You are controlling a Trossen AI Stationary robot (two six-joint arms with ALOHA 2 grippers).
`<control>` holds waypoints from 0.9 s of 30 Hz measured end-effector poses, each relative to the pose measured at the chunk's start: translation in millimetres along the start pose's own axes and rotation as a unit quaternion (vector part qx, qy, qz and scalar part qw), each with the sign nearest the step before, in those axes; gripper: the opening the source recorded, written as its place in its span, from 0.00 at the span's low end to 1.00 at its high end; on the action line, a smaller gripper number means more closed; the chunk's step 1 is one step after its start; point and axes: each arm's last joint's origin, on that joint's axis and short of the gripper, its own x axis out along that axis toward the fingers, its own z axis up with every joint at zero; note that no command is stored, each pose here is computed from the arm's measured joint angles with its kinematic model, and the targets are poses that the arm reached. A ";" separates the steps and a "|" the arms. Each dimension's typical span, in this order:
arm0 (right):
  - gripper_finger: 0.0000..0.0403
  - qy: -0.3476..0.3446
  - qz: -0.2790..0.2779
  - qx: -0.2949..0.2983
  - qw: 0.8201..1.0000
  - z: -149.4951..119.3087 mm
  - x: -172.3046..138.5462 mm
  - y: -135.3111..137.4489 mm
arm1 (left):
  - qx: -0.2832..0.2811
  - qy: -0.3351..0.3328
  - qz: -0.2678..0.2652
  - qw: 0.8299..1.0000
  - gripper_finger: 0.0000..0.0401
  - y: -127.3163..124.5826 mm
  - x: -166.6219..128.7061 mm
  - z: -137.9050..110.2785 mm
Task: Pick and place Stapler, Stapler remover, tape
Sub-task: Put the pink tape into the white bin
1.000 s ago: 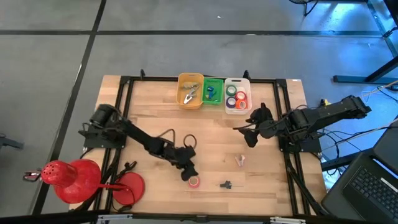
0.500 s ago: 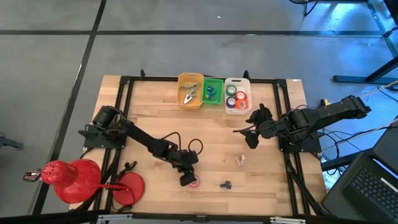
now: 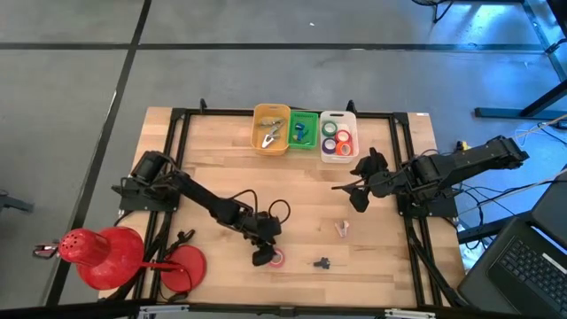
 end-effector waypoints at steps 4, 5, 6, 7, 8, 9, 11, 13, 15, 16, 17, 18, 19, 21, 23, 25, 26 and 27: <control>0.77 0.000 0.000 -0.002 1.000 0.0 0.0 0.0 | 0.023 -0.004 0.013 1.000 0.45 -3.3 0.9 -4.3; 0.77 0.000 0.000 -0.002 1.000 0.0 0.0 0.0 | 0.024 -0.004 0.012 1.000 0.42 -4.1 1.0 -5.0; 0.77 0.000 0.000 -0.002 1.000 0.0 0.0 0.0 | 0.025 -0.004 0.012 1.000 0.40 -4.7 1.1 -5.5; 0.77 0.000 0.000 -0.002 1.000 0.0 0.0 0.0 | 0.024 -0.004 0.011 1.000 0.37 -5.1 1.2 -5.6; 0.77 -0.001 -0.001 -0.002 1.000 0.0 0.0 0.0 | 0.021 -0.005 0.010 1.000 0.34 -5.5 1.3 -5.7; 0.77 -0.001 -0.001 -0.002 1.000 0.1 0.0 -0.1 | 0.015 -0.006 0.009 1.000 0.30 -5.7 1.3 -5.5; 0.77 -0.001 -0.001 -0.002 1.000 0.1 0.0 -0.1 | -0.001 -0.013 0.007 1.000 0.21 -6.2 1.3 -4.7; 0.77 -0.001 -0.001 -0.002 1.000 0.1 0.0 -0.1 | -0.013 -0.024 0.000 1.000 0.12 -7.5 1.4 -2.9; 0.77 -0.001 -0.001 -0.002 1.000 0.1 0.0 -0.1 | -0.033 -0.041 -0.013 0.999 0.07 -7.6 1.1 1.2; 0.77 -0.001 -0.001 -0.001 1.000 0.1 0.0 0.0 | -0.045 -0.051 -0.021 0.997 0.07 -7.7 1.8 3.7; 0.77 -0.001 -0.001 -0.001 1.000 0.1 0.0 0.0 | -0.055 -0.057 -0.025 0.997 0.07 -7.2 1.9 5.3; 0.77 -0.002 -0.001 -0.001 1.000 0.2 0.0 0.0 | -0.065 -0.062 -0.026 0.996 0.07 -6.5 1.3 6.7; 0.77 -0.002 0.000 -0.001 1.000 0.3 0.0 0.1 | -0.074 -0.071 -0.028 0.994 0.07 -5.6 0.9 9.3; 0.77 -0.003 0.001 0.000 1.000 0.5 0.0 0.3 | -0.090 -0.089 -0.035 0.991 0.07 -4.4 -1.3 15.1; 0.77 -0.006 0.003 0.002 1.000 1.1 0.0 0.8 | -0.099 -0.105 -0.043 0.989 0.07 -4.2 -5.5 21.1; 0.77 -0.008 0.005 0.003 1.000 1.5 0.0 1.2 | -0.107 -0.118 -0.053 0.986 0.07 -4.1 -8.7 26.5; 0.77 -0.009 0.006 0.004 1.000 1.7 -0.1 1.3 | -0.108 -0.121 -0.054 0.985 0.07 -4.1 -12.1 28.2; 0.77 -0.010 0.007 0.005 1.000 1.9 -0.1 1.5 | -0.108 -0.134 -0.061 0.983 0.07 -4.4 -15.1 32.2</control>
